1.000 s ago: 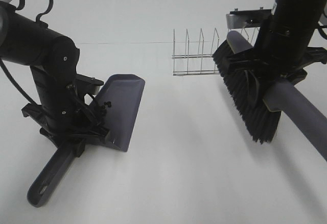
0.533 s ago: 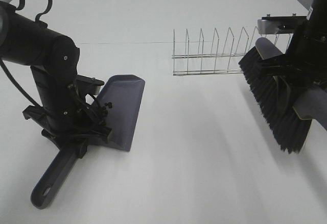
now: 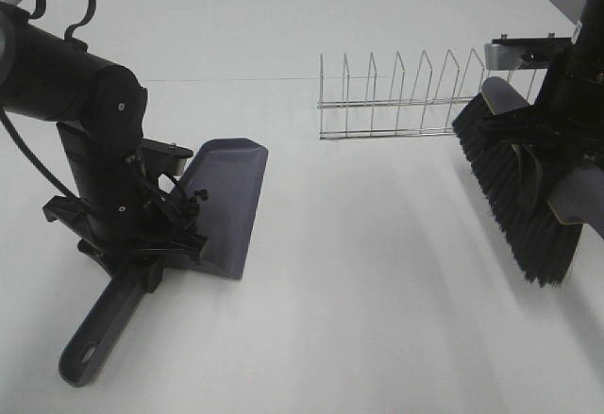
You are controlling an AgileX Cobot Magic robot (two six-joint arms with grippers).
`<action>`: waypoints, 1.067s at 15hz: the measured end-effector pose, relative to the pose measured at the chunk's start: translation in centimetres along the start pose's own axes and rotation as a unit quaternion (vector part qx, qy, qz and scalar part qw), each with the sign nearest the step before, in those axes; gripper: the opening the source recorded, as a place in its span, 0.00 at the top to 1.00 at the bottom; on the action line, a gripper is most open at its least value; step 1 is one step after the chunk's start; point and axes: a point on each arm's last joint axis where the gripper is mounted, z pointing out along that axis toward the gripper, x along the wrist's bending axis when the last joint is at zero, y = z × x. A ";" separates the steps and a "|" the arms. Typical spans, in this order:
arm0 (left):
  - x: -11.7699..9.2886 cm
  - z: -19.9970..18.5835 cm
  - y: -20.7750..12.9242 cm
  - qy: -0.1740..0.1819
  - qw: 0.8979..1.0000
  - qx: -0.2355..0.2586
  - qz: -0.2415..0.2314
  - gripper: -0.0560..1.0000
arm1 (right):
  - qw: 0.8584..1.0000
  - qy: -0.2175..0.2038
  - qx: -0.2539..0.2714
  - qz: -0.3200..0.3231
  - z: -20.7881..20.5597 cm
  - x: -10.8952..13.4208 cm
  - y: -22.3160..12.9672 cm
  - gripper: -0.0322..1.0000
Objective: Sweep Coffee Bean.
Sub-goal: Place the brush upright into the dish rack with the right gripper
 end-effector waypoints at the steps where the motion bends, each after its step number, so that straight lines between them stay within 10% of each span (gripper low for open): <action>1: 0.0 0.0 0.0 0.000 1.000 0.000 0.000 0.63 | 1.000 0.000 0.006 0.000 0.4 0.0 0.1 0.68; 16: 0.0 0.0 -0.1 -0.002 1.000 0.003 -0.002 0.63 | 0.999 -0.015 0.047 0.011 6.1 0.2 7.7 0.68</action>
